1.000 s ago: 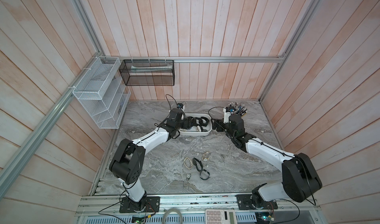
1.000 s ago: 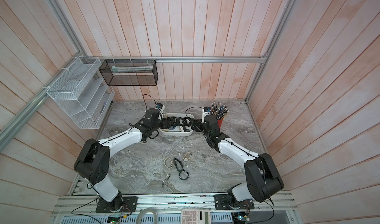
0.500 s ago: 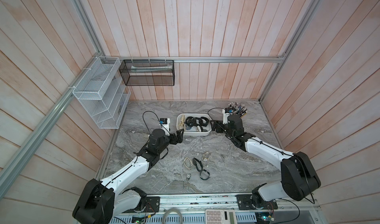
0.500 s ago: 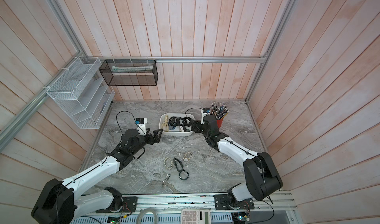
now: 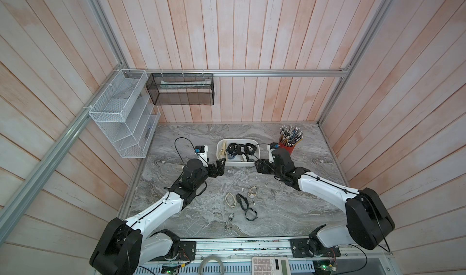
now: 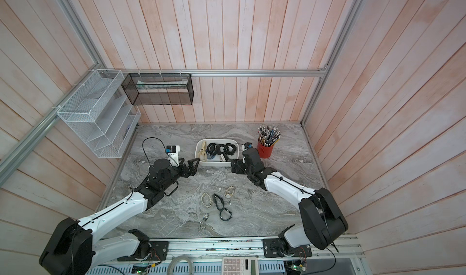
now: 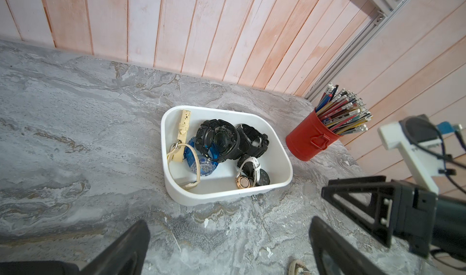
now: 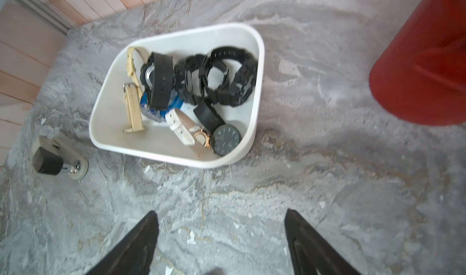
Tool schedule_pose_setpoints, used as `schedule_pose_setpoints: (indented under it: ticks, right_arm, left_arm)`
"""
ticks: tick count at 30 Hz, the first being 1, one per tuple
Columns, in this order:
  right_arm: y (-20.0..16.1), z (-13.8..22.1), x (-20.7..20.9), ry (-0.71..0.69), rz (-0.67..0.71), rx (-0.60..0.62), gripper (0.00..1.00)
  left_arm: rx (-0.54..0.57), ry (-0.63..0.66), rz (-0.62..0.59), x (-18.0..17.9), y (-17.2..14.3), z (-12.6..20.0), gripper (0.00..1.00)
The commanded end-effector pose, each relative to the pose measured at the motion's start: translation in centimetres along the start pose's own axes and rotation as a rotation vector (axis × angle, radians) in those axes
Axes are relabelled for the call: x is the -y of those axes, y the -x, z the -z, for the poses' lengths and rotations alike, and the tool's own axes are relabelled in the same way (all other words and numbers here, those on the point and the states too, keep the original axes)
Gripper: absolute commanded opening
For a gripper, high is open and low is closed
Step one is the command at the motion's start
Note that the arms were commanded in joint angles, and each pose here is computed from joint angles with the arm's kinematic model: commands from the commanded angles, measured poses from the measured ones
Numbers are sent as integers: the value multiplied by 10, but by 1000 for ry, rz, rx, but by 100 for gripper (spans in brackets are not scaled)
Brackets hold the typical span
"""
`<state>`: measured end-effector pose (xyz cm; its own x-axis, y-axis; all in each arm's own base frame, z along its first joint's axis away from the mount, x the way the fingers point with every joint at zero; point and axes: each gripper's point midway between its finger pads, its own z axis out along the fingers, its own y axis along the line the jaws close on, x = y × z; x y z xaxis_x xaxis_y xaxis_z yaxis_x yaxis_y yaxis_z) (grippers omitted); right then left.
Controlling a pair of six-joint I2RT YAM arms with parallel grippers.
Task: Put the watch into the storage box
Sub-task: Pick up the watch at the center of the board.
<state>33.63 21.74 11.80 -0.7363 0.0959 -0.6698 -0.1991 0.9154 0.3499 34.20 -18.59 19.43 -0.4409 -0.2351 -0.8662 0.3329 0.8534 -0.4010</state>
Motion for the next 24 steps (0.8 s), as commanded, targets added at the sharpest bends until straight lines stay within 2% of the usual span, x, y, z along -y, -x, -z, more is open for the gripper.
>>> schedule_pose_setpoints:
  ticks: [1, 8, 22, 24]
  right_arm:
    - [-38, 4, 10, -70, -21, -98, 75]
    - [-85, 3, -3, -69, -32, -234, 52]
    - [-121, -7, 7, -121, -25, -305, 36]
    - [-124, -9, 9, -127, -25, -310, 30]
  left_arm:
    - [16, 9, -1, -3, 2, 1, 100]
    - [29, 27, 11, -7, 1, 6, 100]
    - [24, 27, 3, -8, -2, 9, 99]
    - [16, 27, 2, -9, -4, 8, 100]
